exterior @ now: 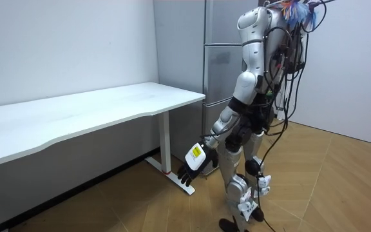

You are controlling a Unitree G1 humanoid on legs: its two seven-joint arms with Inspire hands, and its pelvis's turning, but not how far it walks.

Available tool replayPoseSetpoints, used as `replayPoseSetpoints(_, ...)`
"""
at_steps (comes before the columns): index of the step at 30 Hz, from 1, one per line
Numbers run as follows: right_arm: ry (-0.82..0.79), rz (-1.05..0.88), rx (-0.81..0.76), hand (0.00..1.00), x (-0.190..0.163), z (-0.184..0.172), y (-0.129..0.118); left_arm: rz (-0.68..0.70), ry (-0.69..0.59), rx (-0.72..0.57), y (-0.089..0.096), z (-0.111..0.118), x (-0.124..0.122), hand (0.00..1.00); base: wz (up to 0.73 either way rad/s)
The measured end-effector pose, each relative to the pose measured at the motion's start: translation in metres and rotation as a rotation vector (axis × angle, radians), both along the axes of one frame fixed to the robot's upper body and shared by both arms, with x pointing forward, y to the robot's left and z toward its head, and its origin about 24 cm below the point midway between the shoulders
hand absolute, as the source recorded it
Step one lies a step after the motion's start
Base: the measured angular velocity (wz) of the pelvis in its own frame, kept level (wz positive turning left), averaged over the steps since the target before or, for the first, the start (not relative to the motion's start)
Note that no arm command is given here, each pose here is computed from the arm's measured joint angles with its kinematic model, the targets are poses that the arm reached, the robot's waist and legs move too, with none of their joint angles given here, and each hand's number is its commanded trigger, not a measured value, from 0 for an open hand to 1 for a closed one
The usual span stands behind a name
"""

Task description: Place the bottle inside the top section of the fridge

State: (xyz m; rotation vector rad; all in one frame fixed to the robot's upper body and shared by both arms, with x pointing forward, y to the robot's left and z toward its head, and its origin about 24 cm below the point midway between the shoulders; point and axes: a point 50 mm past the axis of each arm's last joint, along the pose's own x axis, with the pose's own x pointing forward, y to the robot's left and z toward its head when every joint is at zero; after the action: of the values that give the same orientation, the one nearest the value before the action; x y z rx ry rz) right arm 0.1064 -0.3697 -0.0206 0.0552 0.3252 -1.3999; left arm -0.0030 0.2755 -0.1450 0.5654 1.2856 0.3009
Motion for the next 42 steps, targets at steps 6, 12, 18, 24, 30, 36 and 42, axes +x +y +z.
replayPoseSetpoints(6, 0.048, -0.082, 0.216, 0.00, -0.029, -0.043, 0.018, 0.032, 0.006, -0.023, -0.008, -0.002, -0.007, 0.00, 0.00)
replayPoseSetpoints(12, 0.211, -0.038, 0.272, 0.00, -0.050, -0.070, 0.034, 0.037, -0.001, -0.023, -0.013, -0.004, -0.006, 0.00, -0.01)
replayPoseSetpoints(18, 0.448, 0.114, 0.312, 0.00, -0.073, -0.097, 0.056, 0.050, 0.030, -0.043, -0.020, -0.009, -0.011, 0.00, -0.03)
replayPoseSetpoints(24, 0.615, 0.349, 0.380, 0.00, -0.082, -0.116, 0.080, 0.042, 0.024, -0.055, -0.024, -0.010, -0.006, 0.00, 0.04)
replayPoseSetpoints(30, 0.689, 0.544, 0.389, 0.00, -0.079, -0.123, 0.095, 0.039, 0.030, -0.048, -0.025, -0.011, -0.007, 0.00, 0.00)
replayPoseSetpoints(36, 0.707, 0.636, 0.449, 0.00, -0.082, -0.129, 0.103, 0.036, 0.031, -0.049, -0.027, -0.012, -0.008, 0.00, 0.00)
replayPoseSetpoints(42, 0.726, 0.693, 0.494, 0.00, -0.084, -0.134, 0.111, 0.024, 0.029, -0.054, -0.030, -0.012, -0.006, 0.00, 0.00)
